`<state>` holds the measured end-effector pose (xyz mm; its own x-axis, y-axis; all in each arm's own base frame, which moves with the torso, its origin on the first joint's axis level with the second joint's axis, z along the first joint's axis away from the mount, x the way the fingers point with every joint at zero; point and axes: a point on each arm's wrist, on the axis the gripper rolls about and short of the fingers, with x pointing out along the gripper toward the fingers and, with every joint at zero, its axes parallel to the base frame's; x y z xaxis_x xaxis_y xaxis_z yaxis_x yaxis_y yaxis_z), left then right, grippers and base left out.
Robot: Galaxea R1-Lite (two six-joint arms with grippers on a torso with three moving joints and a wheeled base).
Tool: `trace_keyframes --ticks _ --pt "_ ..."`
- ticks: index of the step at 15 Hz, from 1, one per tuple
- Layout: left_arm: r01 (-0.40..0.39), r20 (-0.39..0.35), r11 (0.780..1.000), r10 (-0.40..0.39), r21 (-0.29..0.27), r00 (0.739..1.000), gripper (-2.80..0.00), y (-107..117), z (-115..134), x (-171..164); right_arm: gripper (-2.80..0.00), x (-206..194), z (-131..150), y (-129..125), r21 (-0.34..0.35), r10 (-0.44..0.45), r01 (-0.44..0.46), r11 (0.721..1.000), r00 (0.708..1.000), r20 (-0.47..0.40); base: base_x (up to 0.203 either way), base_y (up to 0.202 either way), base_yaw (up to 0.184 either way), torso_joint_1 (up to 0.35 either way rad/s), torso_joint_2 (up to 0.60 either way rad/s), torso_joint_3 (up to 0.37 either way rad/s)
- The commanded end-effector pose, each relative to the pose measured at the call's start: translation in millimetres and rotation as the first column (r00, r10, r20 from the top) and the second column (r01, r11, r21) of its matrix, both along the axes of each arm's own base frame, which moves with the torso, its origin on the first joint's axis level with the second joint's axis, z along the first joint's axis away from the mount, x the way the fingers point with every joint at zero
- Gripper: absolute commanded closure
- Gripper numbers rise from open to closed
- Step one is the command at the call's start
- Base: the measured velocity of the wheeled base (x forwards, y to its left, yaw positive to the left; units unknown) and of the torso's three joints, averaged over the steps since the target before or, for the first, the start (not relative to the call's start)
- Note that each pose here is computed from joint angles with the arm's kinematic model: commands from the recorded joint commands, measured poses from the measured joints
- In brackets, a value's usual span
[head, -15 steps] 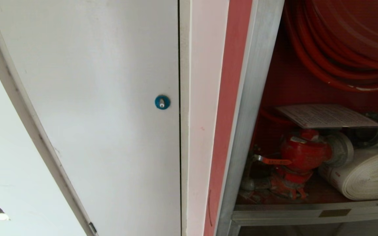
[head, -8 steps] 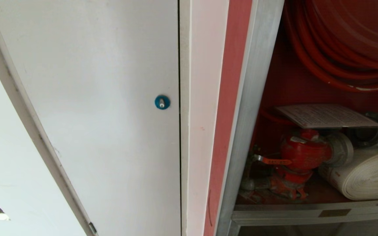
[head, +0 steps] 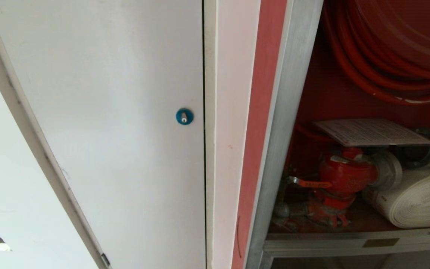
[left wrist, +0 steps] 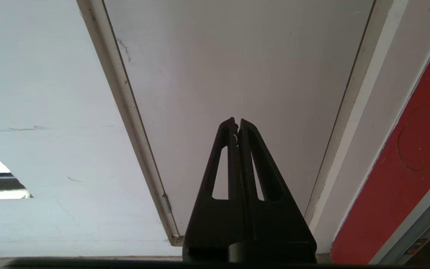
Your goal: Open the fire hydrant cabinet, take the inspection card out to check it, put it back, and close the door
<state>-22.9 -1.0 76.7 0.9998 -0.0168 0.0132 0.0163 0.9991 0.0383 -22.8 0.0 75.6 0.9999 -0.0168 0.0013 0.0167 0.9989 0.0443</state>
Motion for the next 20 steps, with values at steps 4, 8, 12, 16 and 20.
trace_keyframes --ticks 4,8,12,16,20 --pt "0.0 -0.007 1.0 0.0 0.0 1.0 0.0 0.0 -1.6 0.6 0.0 0.0 -0.4 0.0 0.0 0.0 0.0 1.0 1.0 0.0 0.0 0.0 0.0 0.0 0.0 0.0" --pt "0.0 -0.006 1.0 0.0 -0.003 1.0 0.0 0.0 -1.7 0.4 0.0 -0.1 0.0 0.0 0.0 0.0 0.0 1.0 1.0 0.002 0.0 0.0 0.0 0.0 0.0 0.0" --pt "0.0 -0.006 1.0 0.0 -0.004 1.0 0.0 0.0 -1.7 0.5 0.0 0.0 -0.4 0.0 0.0 0.0 0.0 1.0 1.0 0.0 0.0 0.0 0.0 0.0 0.0 0.0" --pt "0.0 -0.006 1.0 0.0 -0.004 1.0 0.0 0.0 -1.7 0.4 0.0 0.0 -0.4 0.0 0.0 0.0 0.0 1.0 1.0 0.0 0.0 0.0 0.0 0.0 0.0 0.0" --pt "-0.001 -0.007 1.0 0.001 -0.004 1.0 0.0 0.0 -1.6 0.5 0.0 0.0 -0.4 0.0 0.0 0.0 0.0 1.0 1.0 0.0 -0.074 0.0 0.001 0.004 0.0 0.001"
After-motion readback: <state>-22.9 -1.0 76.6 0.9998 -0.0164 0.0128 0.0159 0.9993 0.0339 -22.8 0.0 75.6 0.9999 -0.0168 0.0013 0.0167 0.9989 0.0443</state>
